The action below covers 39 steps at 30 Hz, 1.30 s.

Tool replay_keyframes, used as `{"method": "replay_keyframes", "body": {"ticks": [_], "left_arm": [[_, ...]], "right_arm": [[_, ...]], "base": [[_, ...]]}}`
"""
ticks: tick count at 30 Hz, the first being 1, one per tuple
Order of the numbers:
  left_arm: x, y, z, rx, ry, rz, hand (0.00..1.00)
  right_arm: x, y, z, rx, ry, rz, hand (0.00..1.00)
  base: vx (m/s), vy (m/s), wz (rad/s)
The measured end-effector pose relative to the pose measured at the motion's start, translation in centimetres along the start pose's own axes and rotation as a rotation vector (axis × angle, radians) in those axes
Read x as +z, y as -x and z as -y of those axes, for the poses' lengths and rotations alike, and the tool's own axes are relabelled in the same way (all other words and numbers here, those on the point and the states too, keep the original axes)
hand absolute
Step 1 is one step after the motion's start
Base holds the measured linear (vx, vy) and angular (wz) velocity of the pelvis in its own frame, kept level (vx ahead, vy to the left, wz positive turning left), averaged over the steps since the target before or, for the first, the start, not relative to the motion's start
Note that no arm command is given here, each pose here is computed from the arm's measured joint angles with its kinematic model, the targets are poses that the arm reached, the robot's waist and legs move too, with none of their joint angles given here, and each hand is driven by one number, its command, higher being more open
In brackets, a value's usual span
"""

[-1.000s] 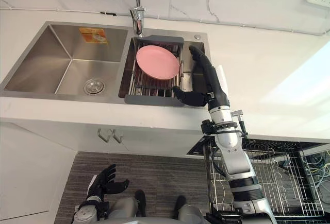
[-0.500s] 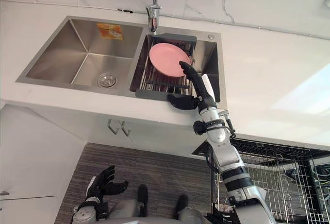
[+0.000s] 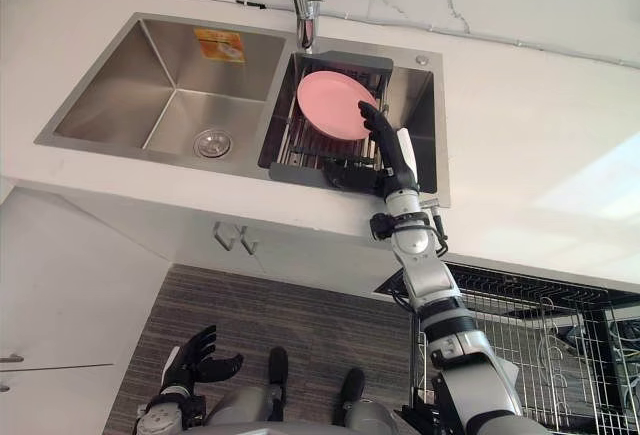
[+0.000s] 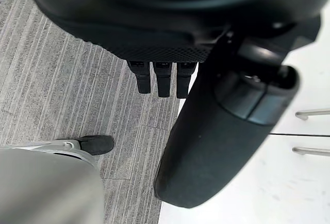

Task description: Walk over to the sink, pick up the cup, carry it to the dishwasher, place the cup inside the dishwasher, then close the dishwasher door

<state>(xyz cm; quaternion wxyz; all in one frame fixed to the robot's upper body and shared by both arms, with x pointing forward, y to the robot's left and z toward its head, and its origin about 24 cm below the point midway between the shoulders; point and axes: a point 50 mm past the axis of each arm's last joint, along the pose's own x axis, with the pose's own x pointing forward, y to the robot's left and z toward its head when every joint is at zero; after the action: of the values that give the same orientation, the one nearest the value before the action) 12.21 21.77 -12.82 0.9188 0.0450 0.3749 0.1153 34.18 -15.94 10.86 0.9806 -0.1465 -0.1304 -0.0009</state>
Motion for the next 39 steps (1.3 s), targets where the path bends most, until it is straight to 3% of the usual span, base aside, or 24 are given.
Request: {"method": "replay_keyframes", "body": {"ticks": [16,28,37,38,39], "left_arm": [[0.7,-0.4,0.0,0.005,0.001,0.022,0.9],[1.6,-0.9,-0.1,0.042,0.001,0.041,0.9],[3.2,-1.8,0.4,0.072,0.028,0.067,0.9],[3.4,-1.9,0.5,0.079,0.031,0.073,0.9],[3.7,-2.0,0.6,0.08,0.035,0.08,0.9]], "right_arm": [[3.3,-4.8,0.8,-0.078,0.074,0.024,0.9],[6.3,-7.5,-1.0,-0.033,0.219,0.052,0.9],[8.9,-10.7,1.6,-0.27,0.195,-0.069,0.9],[9.0,-10.8,1.7,-0.282,0.193,-0.089,0.3],[9.2,-11.0,1.7,-0.286,0.197,-0.098,0.3]], "base": [[0.01,0.002,0.03],[-0.03,0.009,0.03],[0.0,0.0,0.02],[0.04,0.01,0.03],[0.03,0.01,0.03]]}}
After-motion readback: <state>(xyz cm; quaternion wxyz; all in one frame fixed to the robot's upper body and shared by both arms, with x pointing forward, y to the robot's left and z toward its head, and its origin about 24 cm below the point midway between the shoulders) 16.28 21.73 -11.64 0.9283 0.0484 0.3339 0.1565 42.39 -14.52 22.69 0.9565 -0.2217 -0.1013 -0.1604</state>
